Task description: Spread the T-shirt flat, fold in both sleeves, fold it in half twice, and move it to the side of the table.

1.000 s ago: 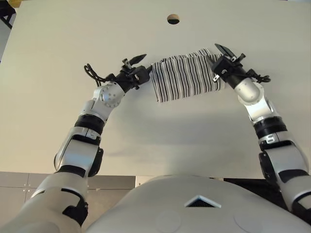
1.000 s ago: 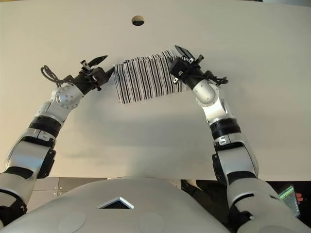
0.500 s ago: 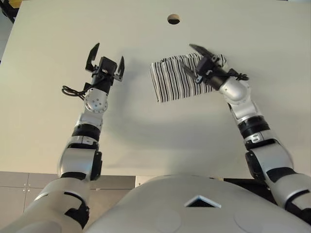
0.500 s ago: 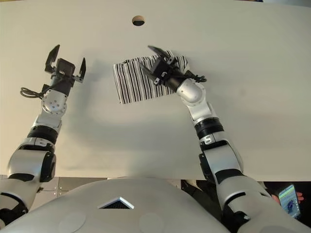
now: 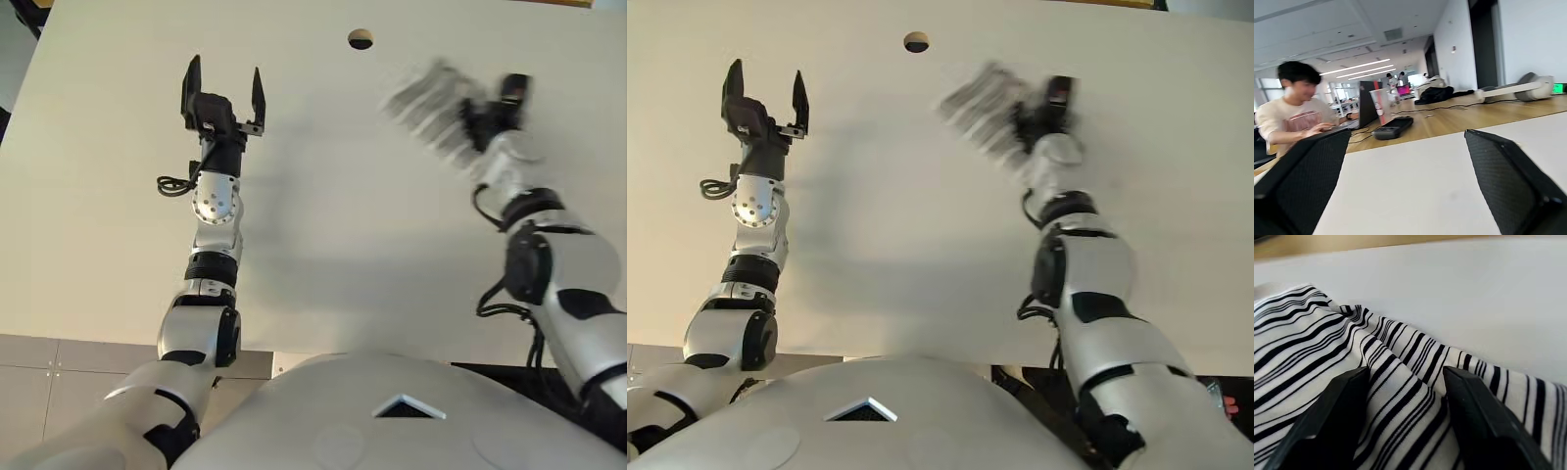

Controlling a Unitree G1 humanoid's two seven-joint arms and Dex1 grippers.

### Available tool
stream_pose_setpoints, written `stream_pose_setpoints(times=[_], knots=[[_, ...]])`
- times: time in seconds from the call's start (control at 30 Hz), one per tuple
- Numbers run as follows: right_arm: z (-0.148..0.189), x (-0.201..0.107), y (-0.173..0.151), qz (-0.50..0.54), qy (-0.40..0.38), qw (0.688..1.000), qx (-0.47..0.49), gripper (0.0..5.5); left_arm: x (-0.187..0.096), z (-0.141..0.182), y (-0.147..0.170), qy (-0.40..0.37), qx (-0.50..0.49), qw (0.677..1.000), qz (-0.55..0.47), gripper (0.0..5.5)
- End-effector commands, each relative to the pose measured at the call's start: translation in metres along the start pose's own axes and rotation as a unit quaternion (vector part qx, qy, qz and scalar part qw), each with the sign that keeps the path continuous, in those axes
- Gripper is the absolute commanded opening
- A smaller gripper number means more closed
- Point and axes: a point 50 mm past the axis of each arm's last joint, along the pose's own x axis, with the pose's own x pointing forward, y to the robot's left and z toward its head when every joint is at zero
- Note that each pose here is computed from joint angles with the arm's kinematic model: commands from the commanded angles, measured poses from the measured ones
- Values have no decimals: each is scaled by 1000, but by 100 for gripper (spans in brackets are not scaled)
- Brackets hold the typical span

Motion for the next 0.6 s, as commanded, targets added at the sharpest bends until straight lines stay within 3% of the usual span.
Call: stream_pose_setpoints(times=[0.03, 0.13, 0.23, 0.33, 0.43, 0.53, 0.6], knots=[[-45, -30, -122, -268, 79, 951, 130, 269, -10, -8, 7, 20, -11, 999, 35, 432], [-54, -44, -149, -330, 74, 922, 188, 269, -18, -8, 14, 10, -8, 998, 68, 432], [-41, -44, -156, -329, 33, 922, 199, 269, -22, -7, 20, -3, -19, 995, 94, 432], [-20, -43, -161, -331, -22, 929, 165, 269, -21, -3, 18, -22, -28, 994, 98, 432], [21, -38, -155, -324, -128, 931, 110, 269, -15, 4, 9, -41, -37, 995, 79, 432], [76, -36, -108, -259, -311, 914, 20, 269, 2, 18, -11, -69, -52, 996, 30, 432], [97, -40, -38, -150, -416, 896, -25, 269, 15, 28, -30, -84, -66, 994, 2, 432]])
